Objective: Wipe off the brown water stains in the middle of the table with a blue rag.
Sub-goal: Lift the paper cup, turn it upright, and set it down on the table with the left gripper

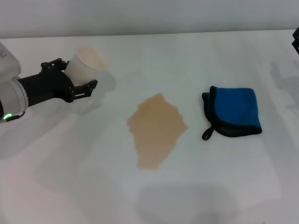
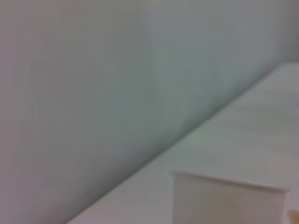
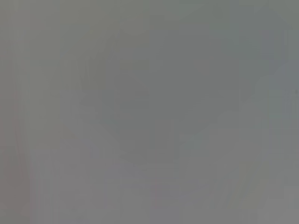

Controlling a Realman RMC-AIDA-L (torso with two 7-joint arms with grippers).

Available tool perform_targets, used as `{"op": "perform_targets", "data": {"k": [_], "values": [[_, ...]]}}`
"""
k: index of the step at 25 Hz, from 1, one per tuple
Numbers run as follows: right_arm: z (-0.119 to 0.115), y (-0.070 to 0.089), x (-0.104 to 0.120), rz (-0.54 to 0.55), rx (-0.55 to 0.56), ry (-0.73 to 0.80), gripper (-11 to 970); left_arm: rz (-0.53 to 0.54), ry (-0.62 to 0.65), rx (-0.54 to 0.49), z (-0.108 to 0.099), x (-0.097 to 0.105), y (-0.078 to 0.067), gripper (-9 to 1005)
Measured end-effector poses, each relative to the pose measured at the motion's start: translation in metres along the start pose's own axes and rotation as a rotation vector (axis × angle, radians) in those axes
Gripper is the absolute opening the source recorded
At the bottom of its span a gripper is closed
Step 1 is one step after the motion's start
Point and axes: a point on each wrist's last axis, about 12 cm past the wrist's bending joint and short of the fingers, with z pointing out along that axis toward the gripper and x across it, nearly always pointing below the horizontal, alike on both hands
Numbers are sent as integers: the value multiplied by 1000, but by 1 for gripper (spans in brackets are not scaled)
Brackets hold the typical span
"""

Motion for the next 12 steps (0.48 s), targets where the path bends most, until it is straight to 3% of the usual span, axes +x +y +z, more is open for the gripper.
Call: {"op": "perform_targets", "data": {"k": [12], "values": [[6, 0, -5, -7, -4, -13, 736, -192, -147, -160, -6, 39, -21, 816]]}}
